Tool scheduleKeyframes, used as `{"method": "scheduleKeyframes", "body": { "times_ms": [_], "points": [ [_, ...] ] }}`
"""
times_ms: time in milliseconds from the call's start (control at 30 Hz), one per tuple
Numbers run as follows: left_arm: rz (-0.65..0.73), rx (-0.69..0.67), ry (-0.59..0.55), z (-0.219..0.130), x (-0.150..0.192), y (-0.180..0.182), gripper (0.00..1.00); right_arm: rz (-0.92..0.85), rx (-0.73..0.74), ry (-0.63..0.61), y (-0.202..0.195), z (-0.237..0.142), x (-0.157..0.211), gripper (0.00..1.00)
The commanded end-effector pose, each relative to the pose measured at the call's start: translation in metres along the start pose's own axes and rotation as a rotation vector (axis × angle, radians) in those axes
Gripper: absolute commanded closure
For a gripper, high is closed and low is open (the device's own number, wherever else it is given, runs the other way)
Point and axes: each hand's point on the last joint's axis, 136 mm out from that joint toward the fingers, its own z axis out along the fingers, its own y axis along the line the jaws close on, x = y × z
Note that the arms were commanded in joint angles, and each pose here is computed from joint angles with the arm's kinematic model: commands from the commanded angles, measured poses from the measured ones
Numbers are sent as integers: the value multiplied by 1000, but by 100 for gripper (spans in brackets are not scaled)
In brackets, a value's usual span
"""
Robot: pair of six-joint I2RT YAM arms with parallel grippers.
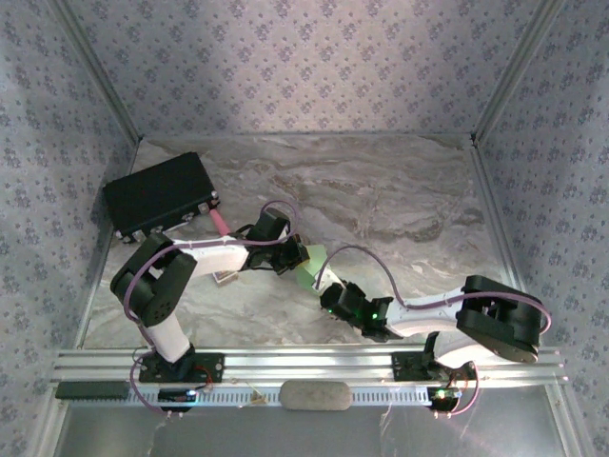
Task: Fold a paper plane with a square sheet of paper (pick it up from the middle)
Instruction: Fourth fold the wing at the center of the table.
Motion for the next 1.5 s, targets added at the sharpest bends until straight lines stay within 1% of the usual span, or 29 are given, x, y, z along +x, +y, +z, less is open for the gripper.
{"method": "scheduleKeyframes", "body": {
  "times_ms": [0,167,233,333,567,700,1167,1467],
  "points": [
    [-1,15,12,-2,-2,-7,96,36,-3,-24,-2,-3,-10,73],
    [-1,10,14,-1,-1,-5,96,63,1,-46,-6,-4,-10,72],
    [-2,9,15,-1,-1,-4,96,68,-1,-46,-6,-4,-10,75],
    [0,10,16,-1,-1,-5,96,64,-2,-36,-6,-3,-9,76],
    [-1,10,15,-2,-1,-5,96,47,-8,-14,-4,-1,-6,74],
    [1,10,15,-2,-1,-5,96,44,-4,-15,-4,0,-6,76],
    [3,17,18,-1,-1,-7,96,42,-15,-14,-2,0,-7,75],
    [4,18,14,-2,-2,-8,96,44,-2,-6,-4,0,-5,87]
  ]
}}
